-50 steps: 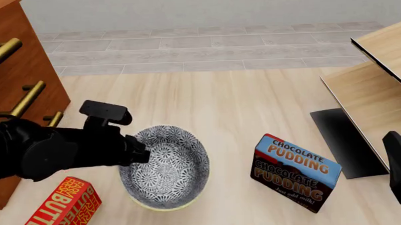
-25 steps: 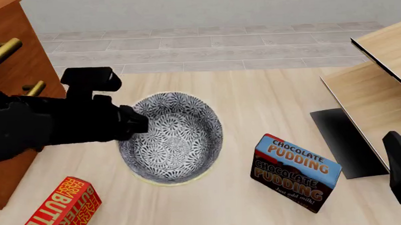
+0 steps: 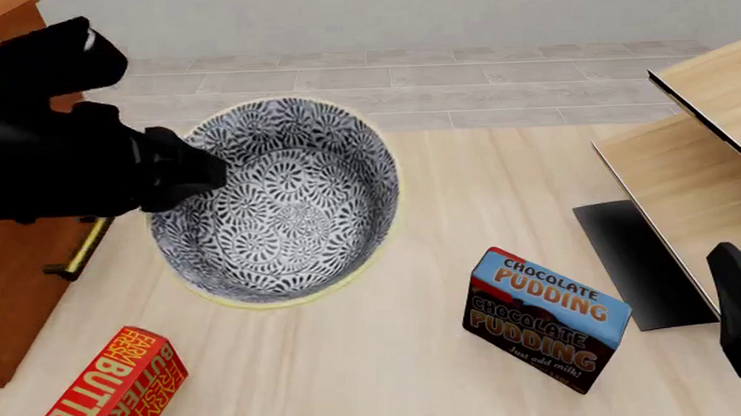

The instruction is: Close the top drawer of the cabinet and put the bowl on top of it.

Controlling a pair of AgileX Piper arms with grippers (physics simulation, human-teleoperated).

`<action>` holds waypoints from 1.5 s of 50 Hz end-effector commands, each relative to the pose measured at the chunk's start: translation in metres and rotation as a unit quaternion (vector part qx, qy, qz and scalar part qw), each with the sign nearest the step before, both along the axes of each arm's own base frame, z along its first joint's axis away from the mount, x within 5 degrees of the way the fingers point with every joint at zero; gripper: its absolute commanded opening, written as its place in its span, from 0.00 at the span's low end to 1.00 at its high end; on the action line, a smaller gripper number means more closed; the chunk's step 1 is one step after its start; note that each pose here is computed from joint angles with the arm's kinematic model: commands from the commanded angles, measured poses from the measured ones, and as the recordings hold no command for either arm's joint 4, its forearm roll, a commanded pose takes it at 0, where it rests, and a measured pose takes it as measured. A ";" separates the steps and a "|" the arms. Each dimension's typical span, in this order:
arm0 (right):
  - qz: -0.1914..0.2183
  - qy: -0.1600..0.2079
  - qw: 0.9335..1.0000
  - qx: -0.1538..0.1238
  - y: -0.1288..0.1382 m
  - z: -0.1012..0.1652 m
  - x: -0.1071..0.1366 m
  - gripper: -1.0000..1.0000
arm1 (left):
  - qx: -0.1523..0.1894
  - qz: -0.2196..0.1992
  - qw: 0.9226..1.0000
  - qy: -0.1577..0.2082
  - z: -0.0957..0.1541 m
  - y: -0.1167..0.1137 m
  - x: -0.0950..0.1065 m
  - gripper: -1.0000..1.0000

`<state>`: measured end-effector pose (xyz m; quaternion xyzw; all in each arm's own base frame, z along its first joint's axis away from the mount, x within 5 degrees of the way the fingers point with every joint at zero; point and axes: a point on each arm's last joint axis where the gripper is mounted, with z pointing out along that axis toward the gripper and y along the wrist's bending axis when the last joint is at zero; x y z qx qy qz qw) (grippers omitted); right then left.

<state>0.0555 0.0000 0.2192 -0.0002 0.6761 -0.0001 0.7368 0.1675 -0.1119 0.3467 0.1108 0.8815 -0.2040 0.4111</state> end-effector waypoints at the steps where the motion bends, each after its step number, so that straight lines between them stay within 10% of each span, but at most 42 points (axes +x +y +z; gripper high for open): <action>1: 0.000 0.000 1.000 0.000 0.000 -0.002 0.000 1.00 | -0.010 0.016 1.000 -0.006 0.030 0.018 -0.018 0.00; 25: 0.000 0.000 1.000 0.000 0.000 -0.002 0.000 1.00 | 0.005 0.144 0.989 -0.044 0.073 0.079 -0.048 0.00; 75: 0.000 0.000 1.000 0.000 0.000 -0.002 0.000 1.00 | -0.033 0.254 0.963 -0.084 0.160 0.105 -0.082 0.00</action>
